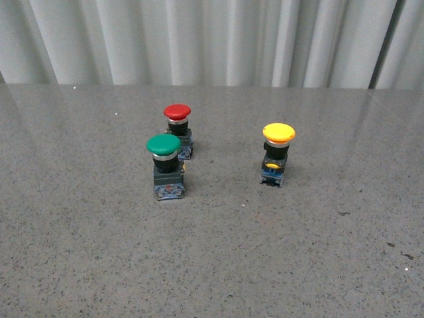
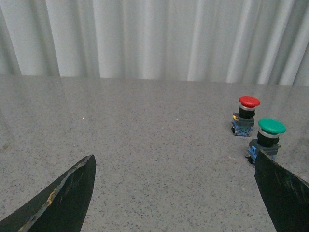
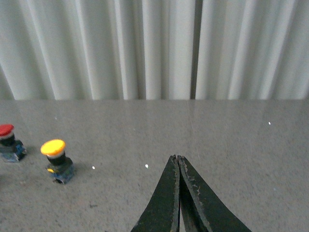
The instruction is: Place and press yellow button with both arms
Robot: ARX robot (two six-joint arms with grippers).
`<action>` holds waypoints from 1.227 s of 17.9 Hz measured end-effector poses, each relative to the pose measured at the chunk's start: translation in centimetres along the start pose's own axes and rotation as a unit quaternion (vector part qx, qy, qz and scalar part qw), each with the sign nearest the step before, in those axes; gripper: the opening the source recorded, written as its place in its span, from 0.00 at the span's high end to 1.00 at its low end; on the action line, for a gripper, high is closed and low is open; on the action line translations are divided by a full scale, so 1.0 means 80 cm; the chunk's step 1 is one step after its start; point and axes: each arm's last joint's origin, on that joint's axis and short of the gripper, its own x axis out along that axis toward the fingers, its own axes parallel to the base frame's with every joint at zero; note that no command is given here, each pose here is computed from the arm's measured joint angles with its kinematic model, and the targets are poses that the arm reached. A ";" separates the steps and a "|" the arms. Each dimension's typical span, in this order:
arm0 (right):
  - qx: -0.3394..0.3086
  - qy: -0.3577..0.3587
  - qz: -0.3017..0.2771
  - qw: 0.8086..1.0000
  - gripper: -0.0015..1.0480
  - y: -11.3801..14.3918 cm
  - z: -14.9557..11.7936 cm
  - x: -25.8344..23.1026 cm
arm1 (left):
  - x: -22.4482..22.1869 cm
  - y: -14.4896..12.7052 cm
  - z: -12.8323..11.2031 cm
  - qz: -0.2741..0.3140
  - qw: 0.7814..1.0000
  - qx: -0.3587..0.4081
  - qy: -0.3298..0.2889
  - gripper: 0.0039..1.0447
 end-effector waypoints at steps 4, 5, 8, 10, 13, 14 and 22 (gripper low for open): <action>-0.001 0.013 -0.001 1.000 0.98 0.000 -0.026 -0.007 | 0.000 0.000 0.000 0.000 1.000 0.000 0.000 0.06; -0.001 0.010 -0.001 1.000 0.98 0.000 -0.027 -0.008 | 0.000 0.000 0.000 0.000 1.000 0.000 0.000 0.06; -0.001 0.018 -0.001 1.000 0.98 -0.001 -0.040 -0.011 | 0.000 0.000 0.000 0.000 1.000 0.000 0.000 0.06; -0.001 0.034 0.000 0.999 0.98 -0.001 -0.047 -0.020 | 0.000 0.000 0.000 0.000 1.000 0.000 0.000 0.06; -0.002 0.011 -0.001 1.000 0.98 -0.001 -0.049 -0.026 | 0.000 0.000 0.000 0.000 1.000 0.000 0.000 0.06; -0.002 0.018 -0.001 1.000 0.98 -0.001 -0.058 -0.026 | 0.000 0.000 0.000 0.001 1.000 0.000 0.000 0.06; -0.002 0.012 -0.001 1.000 0.78 -0.001 -0.056 -0.026 | 0.000 0.000 0.000 0.000 1.000 0.000 0.000 0.06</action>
